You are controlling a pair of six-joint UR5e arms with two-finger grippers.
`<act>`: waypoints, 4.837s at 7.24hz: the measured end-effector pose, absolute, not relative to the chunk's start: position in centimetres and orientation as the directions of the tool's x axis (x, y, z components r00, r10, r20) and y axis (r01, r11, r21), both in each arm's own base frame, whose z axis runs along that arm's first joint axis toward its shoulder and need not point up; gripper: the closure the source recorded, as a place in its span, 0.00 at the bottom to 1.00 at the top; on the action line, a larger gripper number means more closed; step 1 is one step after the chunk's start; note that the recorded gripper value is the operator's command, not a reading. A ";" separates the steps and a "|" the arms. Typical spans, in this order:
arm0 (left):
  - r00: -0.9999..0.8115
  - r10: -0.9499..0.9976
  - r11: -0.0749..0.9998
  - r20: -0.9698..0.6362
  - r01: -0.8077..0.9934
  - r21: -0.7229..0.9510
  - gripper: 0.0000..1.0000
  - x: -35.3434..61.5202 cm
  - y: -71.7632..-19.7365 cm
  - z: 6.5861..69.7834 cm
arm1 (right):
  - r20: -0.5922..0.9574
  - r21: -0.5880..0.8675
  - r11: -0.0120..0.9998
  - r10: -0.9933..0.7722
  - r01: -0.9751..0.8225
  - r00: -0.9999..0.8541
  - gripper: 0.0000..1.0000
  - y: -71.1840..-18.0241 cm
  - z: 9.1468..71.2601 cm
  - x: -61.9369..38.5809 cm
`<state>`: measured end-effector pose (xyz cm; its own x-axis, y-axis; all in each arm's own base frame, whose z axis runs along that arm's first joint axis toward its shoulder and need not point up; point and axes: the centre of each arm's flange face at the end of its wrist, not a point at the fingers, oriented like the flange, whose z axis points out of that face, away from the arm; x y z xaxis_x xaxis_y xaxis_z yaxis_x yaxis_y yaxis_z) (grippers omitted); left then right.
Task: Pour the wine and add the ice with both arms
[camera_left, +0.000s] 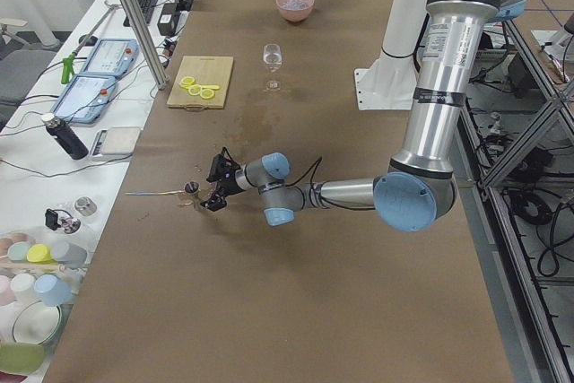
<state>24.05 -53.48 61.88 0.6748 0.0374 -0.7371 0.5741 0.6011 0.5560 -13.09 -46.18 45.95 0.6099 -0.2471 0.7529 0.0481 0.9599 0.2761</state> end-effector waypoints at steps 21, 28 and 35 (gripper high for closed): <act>0.655 0.241 0.962 -0.716 -0.064 0.266 0.01 -1.0 -51.2 59.8 | 0.690 0.152 0.962 -0.267 0.227 0.673 0.94 -41.4 54.5 -19.8; 0.653 0.217 0.968 -0.726 -0.044 0.249 0.01 -1.8 -49.8 60.3 | 0.726 0.215 0.955 -0.297 0.206 0.620 1.00 -42.8 47.3 -20.1; 0.652 0.152 0.986 -0.743 -0.044 0.163 0.02 -1.8 -49.1 60.5 | 0.814 0.099 0.993 -0.120 0.068 0.569 1.00 -44.5 18.2 -38.4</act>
<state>-1.76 -49.10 60.52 0.6517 0.1519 -0.7431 -0.0444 0.9857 0.1626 -38.44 -44.52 18.23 0.5690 -0.1199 0.8136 0.0682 0.9928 0.0987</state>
